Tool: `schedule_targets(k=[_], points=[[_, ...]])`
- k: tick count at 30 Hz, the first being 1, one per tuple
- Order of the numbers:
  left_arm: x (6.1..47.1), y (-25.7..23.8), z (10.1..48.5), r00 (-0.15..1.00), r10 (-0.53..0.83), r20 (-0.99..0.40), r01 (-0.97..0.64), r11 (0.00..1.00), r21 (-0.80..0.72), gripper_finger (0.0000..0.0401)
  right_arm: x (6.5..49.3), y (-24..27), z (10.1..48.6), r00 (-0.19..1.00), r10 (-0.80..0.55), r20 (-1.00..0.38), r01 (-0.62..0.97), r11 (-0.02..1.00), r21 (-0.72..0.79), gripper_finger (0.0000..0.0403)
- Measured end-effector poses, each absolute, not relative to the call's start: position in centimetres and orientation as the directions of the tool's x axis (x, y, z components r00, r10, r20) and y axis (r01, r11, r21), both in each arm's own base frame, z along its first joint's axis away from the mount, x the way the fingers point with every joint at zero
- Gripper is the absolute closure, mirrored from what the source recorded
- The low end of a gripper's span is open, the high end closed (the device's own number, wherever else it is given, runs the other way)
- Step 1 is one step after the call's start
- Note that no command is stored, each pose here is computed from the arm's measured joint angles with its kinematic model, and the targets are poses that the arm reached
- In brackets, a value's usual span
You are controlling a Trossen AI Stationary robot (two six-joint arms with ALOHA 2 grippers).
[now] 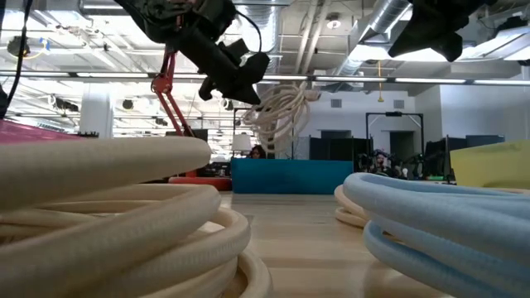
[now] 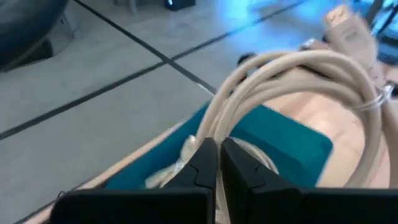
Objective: Sort HDMI cables
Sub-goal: Put the brown HDMI cable into the blue bin
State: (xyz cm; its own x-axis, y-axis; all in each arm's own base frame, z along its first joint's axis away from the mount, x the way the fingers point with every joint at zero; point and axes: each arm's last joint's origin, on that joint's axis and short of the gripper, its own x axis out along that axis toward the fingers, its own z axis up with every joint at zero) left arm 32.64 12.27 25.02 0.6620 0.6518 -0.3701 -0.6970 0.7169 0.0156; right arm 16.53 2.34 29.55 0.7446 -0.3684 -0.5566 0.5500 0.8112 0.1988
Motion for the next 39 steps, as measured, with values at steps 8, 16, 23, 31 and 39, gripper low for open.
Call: schedule_targets(k=[8,16,23,31,39], points=[[33.8,14.5,25.2,0.684,0.637,-0.356,-0.687,0.727,-0.020,0.0395,16.5,2.3,29.6,0.742,-0.387,-0.547,0.562,0.805,0.192,0.0403],[36.0,15.9,25.9,0.675,0.614,-0.409,-0.652,0.756,0.058,0.0395,16.6,2.1,29.6,0.736,-0.395,-0.549,0.571,0.798,0.191,0.0403],[36.2,17.3,23.6,0.622,0.616,-0.483,-0.667,0.740,0.083,0.0395,16.6,2.1,29.6,0.735,-0.396,-0.551,0.572,0.798,0.189,0.0403],[36.7,18.1,21.0,0.589,0.596,-0.545,-0.664,0.742,0.094,0.0395,16.5,2.1,29.6,0.734,-0.395,-0.552,0.572,0.799,0.189,0.0403],[36.7,18.1,21.5,0.610,0.596,-0.522,-0.634,0.762,0.130,0.0341,16.4,2.0,29.4,0.721,-0.399,-0.567,0.576,0.799,0.170,0.0403]])
